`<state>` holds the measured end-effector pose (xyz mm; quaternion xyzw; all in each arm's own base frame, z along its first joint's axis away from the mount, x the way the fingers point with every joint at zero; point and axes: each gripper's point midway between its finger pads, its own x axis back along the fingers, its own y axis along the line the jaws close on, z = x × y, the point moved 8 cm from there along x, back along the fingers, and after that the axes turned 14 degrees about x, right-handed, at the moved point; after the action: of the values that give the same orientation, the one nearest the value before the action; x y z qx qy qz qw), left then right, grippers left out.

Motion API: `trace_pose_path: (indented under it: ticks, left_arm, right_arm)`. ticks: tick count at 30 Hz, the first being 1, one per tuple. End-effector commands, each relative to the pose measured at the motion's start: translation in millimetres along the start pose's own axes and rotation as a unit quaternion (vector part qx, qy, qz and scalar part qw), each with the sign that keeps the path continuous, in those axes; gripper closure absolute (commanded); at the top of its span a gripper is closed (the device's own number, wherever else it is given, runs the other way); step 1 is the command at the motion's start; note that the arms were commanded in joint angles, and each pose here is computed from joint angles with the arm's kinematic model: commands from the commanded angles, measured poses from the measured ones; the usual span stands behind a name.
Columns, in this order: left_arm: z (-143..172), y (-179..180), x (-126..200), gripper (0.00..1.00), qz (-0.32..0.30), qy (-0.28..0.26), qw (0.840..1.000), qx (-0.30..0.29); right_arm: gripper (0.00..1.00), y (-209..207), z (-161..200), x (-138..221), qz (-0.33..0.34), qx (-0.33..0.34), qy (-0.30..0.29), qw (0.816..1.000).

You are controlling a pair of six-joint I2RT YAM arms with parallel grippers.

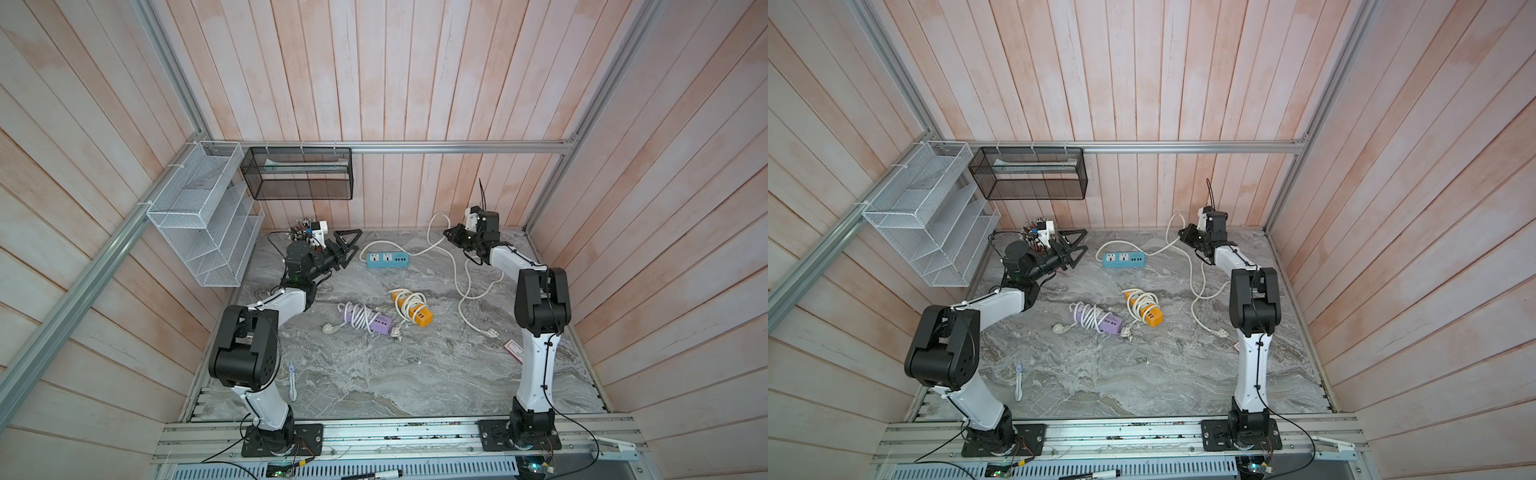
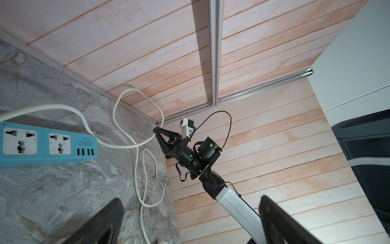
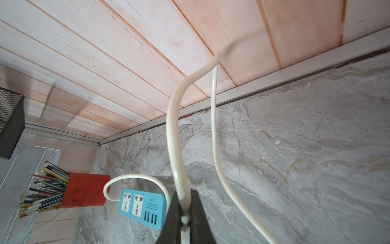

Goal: Unwrap the cord wrapped around the power strip
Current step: Adjust the power cord at the center of the board.

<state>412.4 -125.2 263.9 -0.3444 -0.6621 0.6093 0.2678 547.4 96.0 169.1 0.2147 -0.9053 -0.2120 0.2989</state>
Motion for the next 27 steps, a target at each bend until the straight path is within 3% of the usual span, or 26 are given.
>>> trace_pose_path:
  ticks: [1, 8, 10, 14, 18, 24, 27]
  left_arm:
    - [2, -8, 5, 0.00, 0.015, 0.003, 1.000, -0.009]
    - [2, -11, 6, 0.00, 0.018, -0.001, 1.000, -0.012]
    - [2, -11, 6, 0.00, 0.019, -0.001, 1.000, -0.011]
    - [3, -10, 6, 0.00, 0.019, 0.002, 1.000, -0.009]
    - [4, -13, 8, 0.00, 0.020, 0.001, 1.000, -0.012]
    - [4, -16, 13, 0.00, 0.023, -0.003, 1.000, -0.013]
    - [4, -15, 15, 0.00, 0.024, -0.002, 1.000, -0.011]
  right_arm:
    - [1.00, -15, -5, 15, 0.030, -0.003, -0.019, 0.999]
    - [0.98, -42, 5, 9, 0.064, -0.015, 0.026, 0.997]
    - [0.82, -45, 19, 11, 0.066, -0.023, 0.032, 0.997]
    - [0.61, -49, 35, 20, 0.080, -0.026, 0.038, 0.996]
    - [0.24, -48, 38, 39, 0.091, -0.019, 0.036, 0.995]
    - [0.21, -31, 27, 90, 0.118, 0.007, 0.004, 0.993]
    - [0.21, -7, 21, 113, 0.087, 0.028, -0.015, 0.996]
